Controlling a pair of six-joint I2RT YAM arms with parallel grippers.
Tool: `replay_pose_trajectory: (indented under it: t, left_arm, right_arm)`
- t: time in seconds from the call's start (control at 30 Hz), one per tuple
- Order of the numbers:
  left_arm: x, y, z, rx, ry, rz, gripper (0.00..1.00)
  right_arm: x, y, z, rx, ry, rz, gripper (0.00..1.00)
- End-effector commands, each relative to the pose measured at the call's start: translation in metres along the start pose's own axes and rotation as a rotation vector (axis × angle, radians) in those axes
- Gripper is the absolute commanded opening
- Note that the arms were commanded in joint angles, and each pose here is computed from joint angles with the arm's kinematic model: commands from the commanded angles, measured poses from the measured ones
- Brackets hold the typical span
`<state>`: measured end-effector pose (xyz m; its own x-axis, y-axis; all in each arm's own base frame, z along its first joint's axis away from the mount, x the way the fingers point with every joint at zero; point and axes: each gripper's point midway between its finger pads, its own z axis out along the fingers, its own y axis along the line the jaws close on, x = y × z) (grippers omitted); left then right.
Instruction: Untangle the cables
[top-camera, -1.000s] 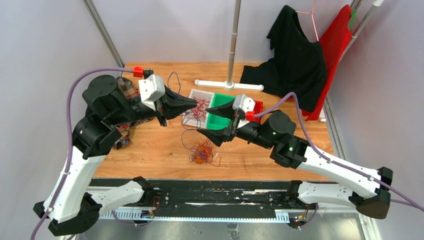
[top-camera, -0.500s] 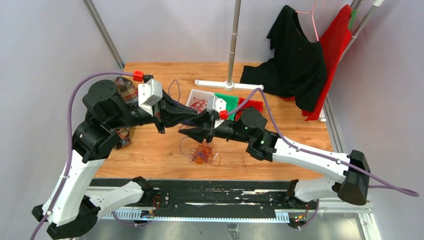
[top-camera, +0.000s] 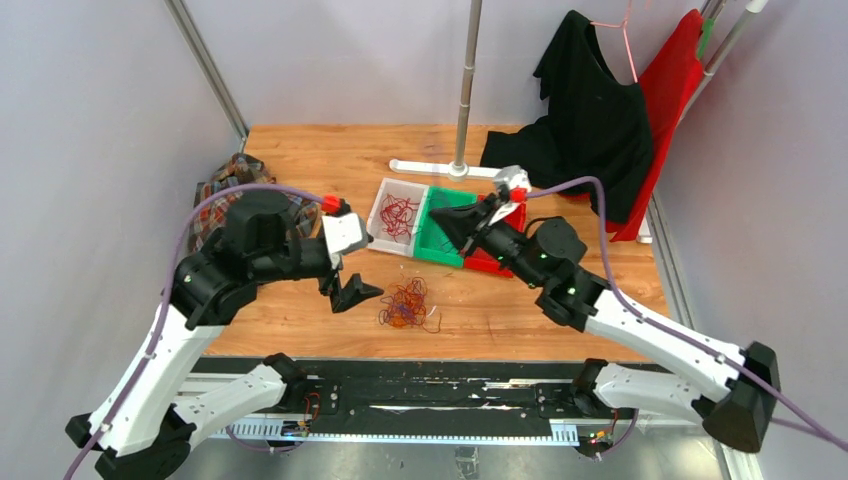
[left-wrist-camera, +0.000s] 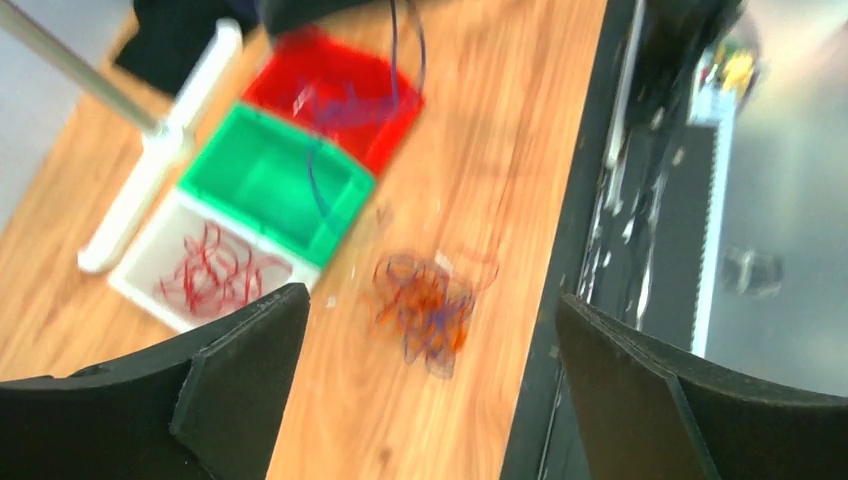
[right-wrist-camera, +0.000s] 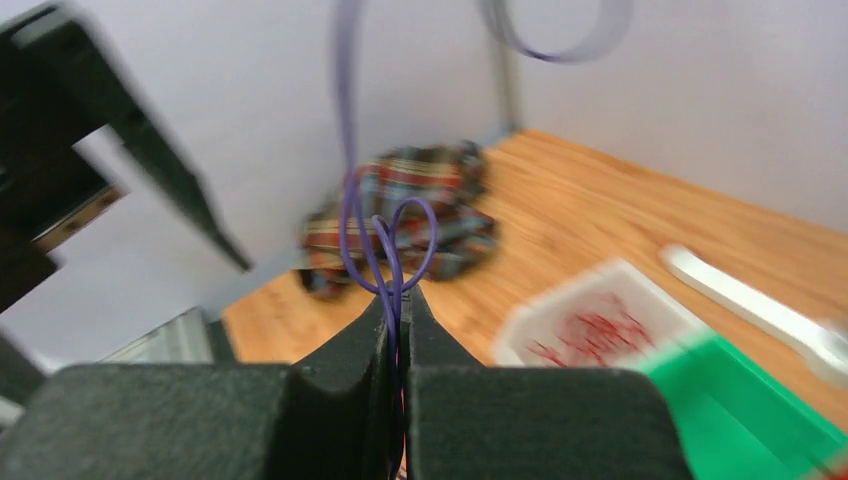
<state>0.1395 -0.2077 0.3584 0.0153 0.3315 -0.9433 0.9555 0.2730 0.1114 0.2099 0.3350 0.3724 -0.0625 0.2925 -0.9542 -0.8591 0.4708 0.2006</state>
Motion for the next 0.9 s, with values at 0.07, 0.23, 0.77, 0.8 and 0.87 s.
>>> replay_pose_trajectory:
  t: [0.07,0.23,0.77,0.8,0.87]
  left_arm:
    - [0.096,0.016,-0.017,-0.026,0.403,0.187,0.98]
    - [0.126,0.022,-0.020,-0.039,0.527,0.173,0.98]
    - [0.112,0.010,-0.020,-0.001,0.450,0.183,0.98]
    - [0.111,0.010,-0.020,-0.002,0.447,0.185,0.98]
    - [0.109,0.010,-0.021,-0.005,0.442,0.190,0.98]
  right_arm:
    - [0.031,-0.116,-0.073,0.547,0.160,-0.029,0.01]
    - [0.073,-0.170,-0.123,0.779,0.376,-0.089,0.01]
    - [0.109,-0.231,-0.103,0.828,0.574,-0.321,0.01]
    - [0.109,-0.235,-0.098,0.827,0.574,-0.341,0.01]
    - [0.108,-0.242,-0.089,0.820,0.568,-0.379,0.01]
